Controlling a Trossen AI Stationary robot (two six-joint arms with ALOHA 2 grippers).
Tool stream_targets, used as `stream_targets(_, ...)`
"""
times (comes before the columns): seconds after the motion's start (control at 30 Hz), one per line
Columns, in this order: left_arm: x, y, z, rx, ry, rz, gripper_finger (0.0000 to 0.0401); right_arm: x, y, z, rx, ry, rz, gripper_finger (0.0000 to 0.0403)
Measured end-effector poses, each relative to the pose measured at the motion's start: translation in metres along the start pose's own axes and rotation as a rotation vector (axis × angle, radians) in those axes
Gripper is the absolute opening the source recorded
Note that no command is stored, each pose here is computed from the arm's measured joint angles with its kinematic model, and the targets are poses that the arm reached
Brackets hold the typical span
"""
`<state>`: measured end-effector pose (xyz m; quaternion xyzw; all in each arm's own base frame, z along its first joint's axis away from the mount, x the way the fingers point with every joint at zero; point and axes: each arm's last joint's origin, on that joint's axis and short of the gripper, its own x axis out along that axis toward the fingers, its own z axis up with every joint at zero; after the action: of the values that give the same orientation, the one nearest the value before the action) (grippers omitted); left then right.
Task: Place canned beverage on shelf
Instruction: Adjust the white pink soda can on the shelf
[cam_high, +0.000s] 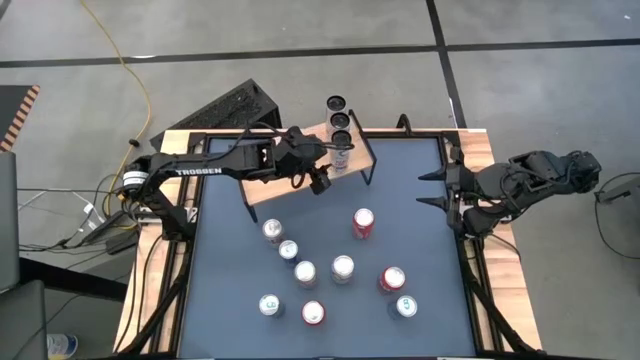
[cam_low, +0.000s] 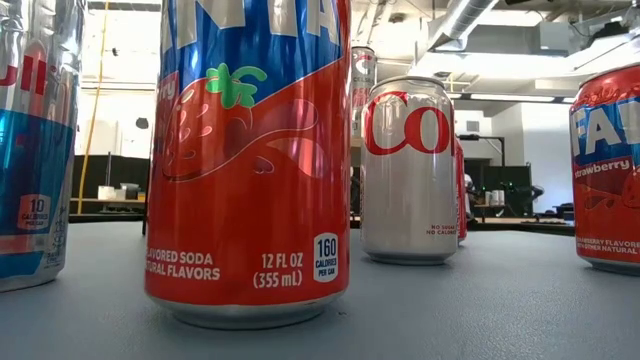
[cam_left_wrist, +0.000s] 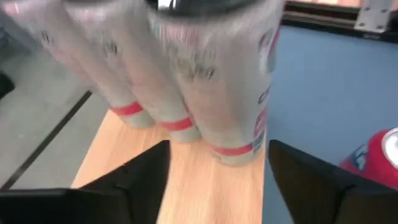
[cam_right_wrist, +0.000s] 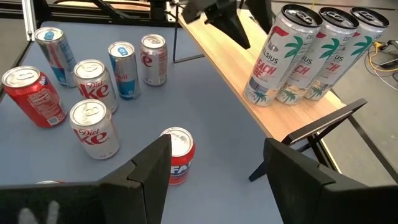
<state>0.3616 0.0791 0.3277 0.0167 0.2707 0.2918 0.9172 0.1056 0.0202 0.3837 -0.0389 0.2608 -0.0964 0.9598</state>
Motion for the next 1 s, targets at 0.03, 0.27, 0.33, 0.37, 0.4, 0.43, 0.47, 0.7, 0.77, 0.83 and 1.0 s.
stream_targets(0.03, 0.002, -0.001, -0.003, -0.002, -0.004, 0.001, 0.0218, 0.000, 0.000, 0.000, 0.000, 0.001, 0.000, 0.0240)
stream_targets(0.27, 0.016, 0.000, -0.018, -0.037, -0.057, -0.037, 0.0067, 0.000, 0.000, -0.001, -0.006, 0.011, -0.002, 0.0240)
stream_targets(0.33, 0.019, 0.003, -0.020, -0.041, -0.051, -0.024, 0.0035, 0.000, 0.000, -0.001, -0.006, 0.011, -0.002, 0.0240)
stream_targets(0.37, 0.019, 0.004, -0.020, -0.044, -0.052, -0.022, 0.0021, 0.000, 0.000, -0.001, -0.006, 0.011, -0.002, 0.0240)
stream_targets(0.4, 0.020, 0.006, -0.020, -0.048, -0.054, -0.024, 0.0011, 0.000, 0.000, -0.001, -0.005, 0.011, -0.002, 0.0240)
stream_targets(0.43, 0.021, 0.007, -0.019, -0.054, -0.062, -0.032, 0.0006, 0.000, 0.000, -0.001, -0.006, 0.011, -0.002, 0.0240)
stream_targets(0.47, 0.021, 0.007, -0.018, -0.059, -0.070, -0.042, 0.0004, 0.000, 0.000, -0.001, -0.006, 0.011, -0.002, 0.0240)
stream_targets(0.7, 0.025, 0.004, -0.015, -0.079, -0.116, -0.096, 0.0002, 0.000, 0.000, -0.001, -0.007, 0.011, -0.002, 0.0240)
stream_targets(0.77, 0.030, 0.002, -0.018, -0.076, -0.106, -0.094, 0.0001, 0.000, 0.000, -0.001, -0.006, 0.011, -0.002, 0.0240)
stream_targets(0.83, 0.033, 0.001, -0.019, -0.075, -0.104, -0.092, 0.0001, 0.000, 0.000, -0.002, -0.009, 0.016, -0.003, 0.0240)
stream_targets(1.0, 0.036, 0.001, -0.023, -0.065, -0.071, -0.084, 0.0000, 0.000, 0.000, -0.002, -0.005, 0.023, -0.004, 0.0240)
